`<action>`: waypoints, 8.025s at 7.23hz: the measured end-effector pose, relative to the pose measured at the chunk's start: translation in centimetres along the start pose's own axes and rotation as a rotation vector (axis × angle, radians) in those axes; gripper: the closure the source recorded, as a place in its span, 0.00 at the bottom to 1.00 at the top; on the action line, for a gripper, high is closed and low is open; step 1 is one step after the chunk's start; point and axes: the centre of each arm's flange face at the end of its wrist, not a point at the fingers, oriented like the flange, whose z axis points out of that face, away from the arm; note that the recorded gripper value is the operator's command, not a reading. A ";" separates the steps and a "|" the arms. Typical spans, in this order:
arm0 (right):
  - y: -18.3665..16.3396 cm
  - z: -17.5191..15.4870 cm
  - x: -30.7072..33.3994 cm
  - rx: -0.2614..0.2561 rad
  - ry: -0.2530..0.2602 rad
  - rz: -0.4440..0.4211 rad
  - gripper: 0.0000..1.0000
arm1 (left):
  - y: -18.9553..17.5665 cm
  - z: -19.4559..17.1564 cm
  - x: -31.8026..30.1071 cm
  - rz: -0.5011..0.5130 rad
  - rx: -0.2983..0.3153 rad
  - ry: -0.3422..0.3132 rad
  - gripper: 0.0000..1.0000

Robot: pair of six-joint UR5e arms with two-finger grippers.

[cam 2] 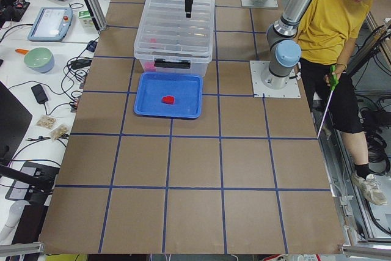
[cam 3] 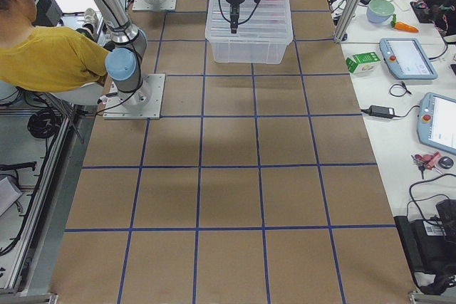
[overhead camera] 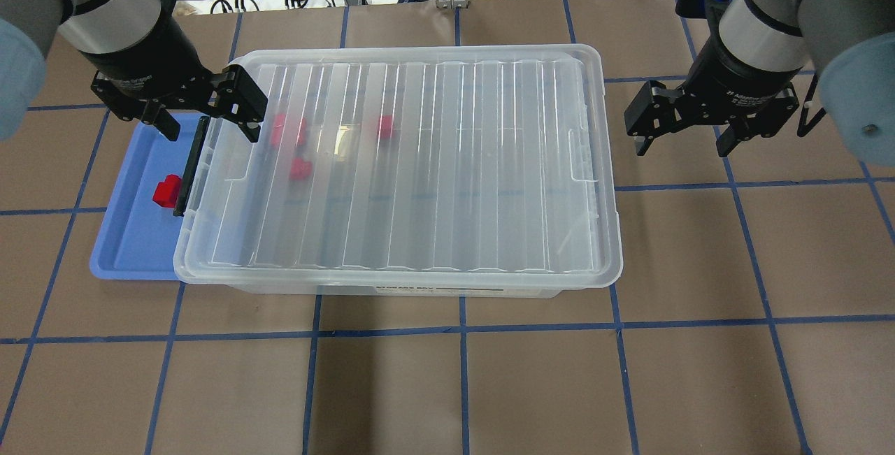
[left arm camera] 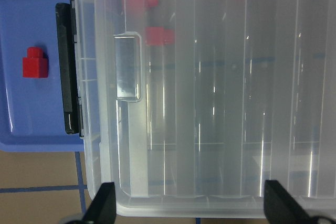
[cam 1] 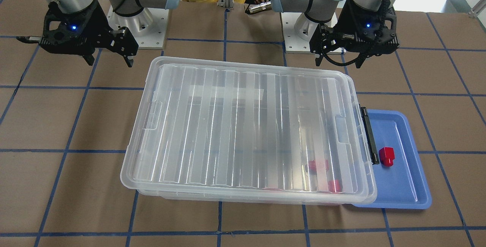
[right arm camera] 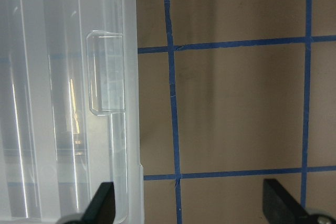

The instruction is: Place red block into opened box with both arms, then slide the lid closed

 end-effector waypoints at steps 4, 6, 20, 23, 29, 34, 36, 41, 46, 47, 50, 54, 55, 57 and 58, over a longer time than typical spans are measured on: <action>0.0 0.1 0.0 -0.004 -0.004 -0.003 0.00 | 0.2 0.0 0.1 0.000 0.000 0.002 0.00; -0.2 1.2 -0.1 -0.029 -0.013 -0.002 0.00 | 0.3 -0.1 0.2 -0.001 0.001 0.001 0.00; -7.0 10.6 -1.4 -0.016 -0.031 0.028 0.00 | 0.8 0.3 0.3 0.000 0.000 0.005 0.00; -7.5 12.5 -0.9 -0.051 0.007 0.029 0.00 | 0.8 0.3 0.3 -0.001 0.001 0.005 0.00; -8.2 13.2 0.3 -0.061 0.026 0.020 0.00 | 0.8 0.3 0.1 -0.004 0.002 0.006 0.00; -9.0 13.2 6.0 -0.078 0.046 -0.003 0.00 | 0.8 0.3 0.1 -0.005 0.002 0.006 0.00; -9.2 13.1 7.4 -0.078 0.059 0.011 0.00 | 0.8 0.2 0.1 -0.005 0.003 0.006 0.00; -9.5 12.6 8.8 -0.070 0.093 -0.050 0.00 | 0.8 0.2 0.1 -0.005 0.003 0.006 0.00; -9.7 12.4 13.4 -0.078 0.095 -0.063 0.00 | 0.8 0.2 0.1 -0.005 0.003 0.006 0.00; -9.7 12.3 13.7 -0.078 0.094 -0.065 0.00 | 0.8 0.2 0.1 -0.005 0.003 0.006 0.00; -9.5 11.7 13.5 -0.071 0.088 -0.054 0.00 | 0.8 0.2 0.1 -0.005 0.004 0.006 0.00; -10.3 7.5 12.8 -0.055 0.066 -0.060 0.00 | 0.8 0.1 0.1 -0.005 0.005 0.006 0.00; -10.4 5.6 12.5 -0.058 0.055 -0.062 0.00 | 0.8 0.1 0.1 -0.005 0.005 0.006 0.00; -10.2 1.4 11.6 -0.064 0.059 -0.050 0.00 | 0.8 0.1 0.1 -0.005 0.005 0.006 0.00; -9.7 -0.1 10.3 -0.058 0.068 -0.045 0.00 | 0.8 0.1 0.1 -0.005 0.005 0.006 0.00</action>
